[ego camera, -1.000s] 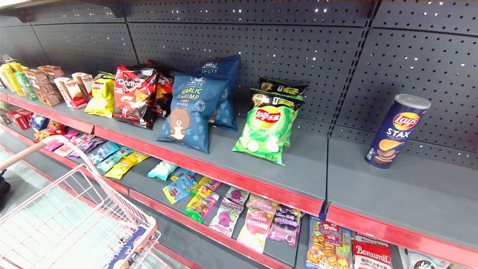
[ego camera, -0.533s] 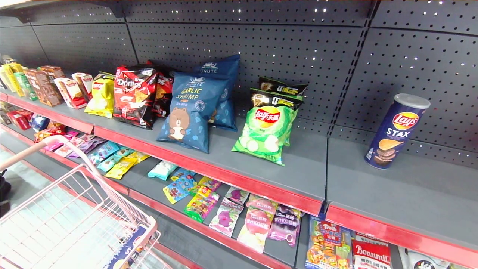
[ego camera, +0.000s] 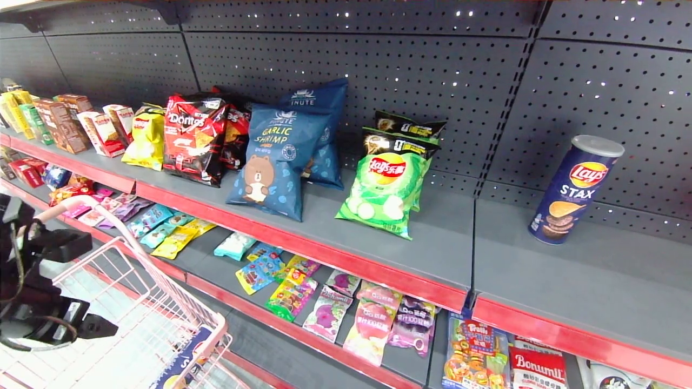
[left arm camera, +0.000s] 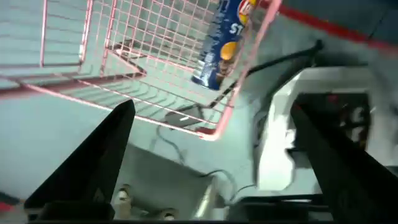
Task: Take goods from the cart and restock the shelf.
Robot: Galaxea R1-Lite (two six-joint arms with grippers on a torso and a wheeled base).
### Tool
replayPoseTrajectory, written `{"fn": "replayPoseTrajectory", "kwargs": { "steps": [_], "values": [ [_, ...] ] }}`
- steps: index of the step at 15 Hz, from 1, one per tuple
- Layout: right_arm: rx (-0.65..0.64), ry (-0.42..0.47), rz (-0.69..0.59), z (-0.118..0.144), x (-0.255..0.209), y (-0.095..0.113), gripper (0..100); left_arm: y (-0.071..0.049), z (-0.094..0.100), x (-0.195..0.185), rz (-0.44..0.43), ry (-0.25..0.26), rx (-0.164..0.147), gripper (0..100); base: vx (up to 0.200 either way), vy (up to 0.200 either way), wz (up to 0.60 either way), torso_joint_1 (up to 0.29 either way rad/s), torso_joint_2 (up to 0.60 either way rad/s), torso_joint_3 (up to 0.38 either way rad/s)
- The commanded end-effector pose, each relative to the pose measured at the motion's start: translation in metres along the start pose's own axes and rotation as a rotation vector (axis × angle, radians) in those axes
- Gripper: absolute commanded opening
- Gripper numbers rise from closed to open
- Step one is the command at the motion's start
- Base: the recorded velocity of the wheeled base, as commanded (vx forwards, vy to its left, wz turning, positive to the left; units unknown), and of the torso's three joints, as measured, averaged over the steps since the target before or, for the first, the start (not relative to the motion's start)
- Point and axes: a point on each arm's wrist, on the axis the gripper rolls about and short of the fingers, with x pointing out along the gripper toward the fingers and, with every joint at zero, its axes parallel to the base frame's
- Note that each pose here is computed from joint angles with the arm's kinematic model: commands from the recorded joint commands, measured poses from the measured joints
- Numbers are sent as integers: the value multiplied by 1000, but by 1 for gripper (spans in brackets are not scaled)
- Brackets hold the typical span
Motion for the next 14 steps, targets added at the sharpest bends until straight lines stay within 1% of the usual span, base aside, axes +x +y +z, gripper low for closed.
{"fn": "replayPoseTrajectory", "kwargs": {
  "steps": [1,2,3,4,5,6,7,8,10,12,14],
  "values": [
    [-1,0,-1,0,0,0,100,43,7,79,-80,156,126,100,0,0,0,0,0,0],
    [-1,0,-1,0,0,0,100,48,11,92,-123,157,131,100,0,0,0,0,0,0],
    [1,-2,-1,0,0,0,100,49,12,100,-148,165,135,100,0,0,0,0,0,0],
    [1,-2,-1,0,0,0,100,50,11,115,-165,193,134,100,0,0,0,0,0,0],
    [1,0,-1,0,0,0,100,51,13,127,-181,198,135,100,0,0,0,0,0,0],
    [1,0,-1,0,0,0,100,50,13,131,-187,202,137,100,0,0,0,0,0,0],
    [-1,0,-1,0,0,0,100,46,15,138,-201,212,150,100,0,0,0,0,0,0],
    [-1,0,-1,0,0,0,100,46,16,139,-202,211,153,100,0,0,0,0,0,0],
    [-1,0,-1,0,0,0,100,46,17,153,-227,226,154,100,0,0,0,0,0,0],
    [-1,-2,-1,0,0,0,100,42,21,163,-247,206,166,100,0,0,0,0,0,0],
    [-1,0,-1,0,0,0,100,41,18,170,-252,216,165,100,0,0,0,0,0,0]
  ]
}}
